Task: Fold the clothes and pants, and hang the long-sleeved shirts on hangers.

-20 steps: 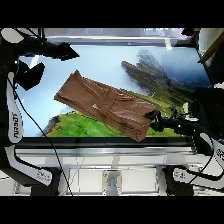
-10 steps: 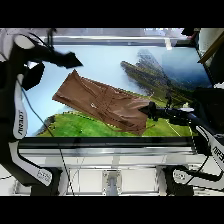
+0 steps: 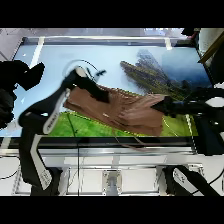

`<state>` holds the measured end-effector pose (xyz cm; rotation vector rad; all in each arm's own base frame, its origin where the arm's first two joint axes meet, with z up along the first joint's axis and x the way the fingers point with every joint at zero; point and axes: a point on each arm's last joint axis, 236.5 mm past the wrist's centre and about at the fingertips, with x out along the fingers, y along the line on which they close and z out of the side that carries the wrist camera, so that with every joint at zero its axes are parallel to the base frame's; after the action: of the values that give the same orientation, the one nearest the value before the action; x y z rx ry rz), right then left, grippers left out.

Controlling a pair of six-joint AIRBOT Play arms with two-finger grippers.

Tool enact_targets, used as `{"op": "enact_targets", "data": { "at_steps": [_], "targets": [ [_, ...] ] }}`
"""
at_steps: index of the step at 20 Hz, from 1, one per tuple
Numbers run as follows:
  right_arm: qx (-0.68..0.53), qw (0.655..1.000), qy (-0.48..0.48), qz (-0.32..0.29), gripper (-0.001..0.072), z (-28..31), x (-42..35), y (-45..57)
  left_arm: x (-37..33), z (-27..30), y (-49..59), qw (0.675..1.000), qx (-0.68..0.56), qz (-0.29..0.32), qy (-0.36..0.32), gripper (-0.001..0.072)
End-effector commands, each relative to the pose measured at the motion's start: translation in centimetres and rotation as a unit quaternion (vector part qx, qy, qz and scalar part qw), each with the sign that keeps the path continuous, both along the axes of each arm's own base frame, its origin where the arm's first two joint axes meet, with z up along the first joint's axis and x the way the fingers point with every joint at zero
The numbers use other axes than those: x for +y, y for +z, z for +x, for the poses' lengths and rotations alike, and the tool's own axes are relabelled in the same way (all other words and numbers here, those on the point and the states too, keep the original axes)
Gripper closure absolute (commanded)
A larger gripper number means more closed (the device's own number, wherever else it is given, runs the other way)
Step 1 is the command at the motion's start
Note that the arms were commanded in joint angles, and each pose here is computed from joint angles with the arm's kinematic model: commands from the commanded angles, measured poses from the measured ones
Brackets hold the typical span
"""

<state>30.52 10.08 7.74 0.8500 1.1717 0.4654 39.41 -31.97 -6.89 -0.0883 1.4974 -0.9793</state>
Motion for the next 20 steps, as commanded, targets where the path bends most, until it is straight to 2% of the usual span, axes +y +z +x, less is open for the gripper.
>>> {"op": "enact_targets", "data": {
  "at_steps": [1, 5, 9, 15, 20],
  "targets": [
    [0.037, 0.996, -0.028, -0.081, 0.0669, -3.3, -4.1, 3.6, -6.1, -5.6, -3.2, 0.997, 0.009, 0.011, -0.08, 0.0697],
    [0.027, 0.994, -0.047, -0.096, 0.067, -2.5, -4.6, 7.2, -12.2, -9.0, -3.5, 0.993, -0.041, -0.005, -0.114, 0.0697],
    [0.039, 0.995, -0.049, -0.082, 0.067, -1.9, -2.7, 8.5, -13.0, -8.4, -2.2, 0.993, -0.06, -0.016, -0.105, 0.0697],
    [0.074, 0.996, -0.009, -0.049, 0.0669, 0.8, 5.2, 6.7, -4.1, -0.5, 9.4, 0.991, -0.124, -0.048, -0.019, 0.0697],
    [-0.028, 1.0, 0.007, -0.009, 0.0667, 6.8, 16.0, 7.6, 6.7, 4.2, 19.1, 0.974, -0.203, -0.059, 0.079, 0.0697]
  ]
}}
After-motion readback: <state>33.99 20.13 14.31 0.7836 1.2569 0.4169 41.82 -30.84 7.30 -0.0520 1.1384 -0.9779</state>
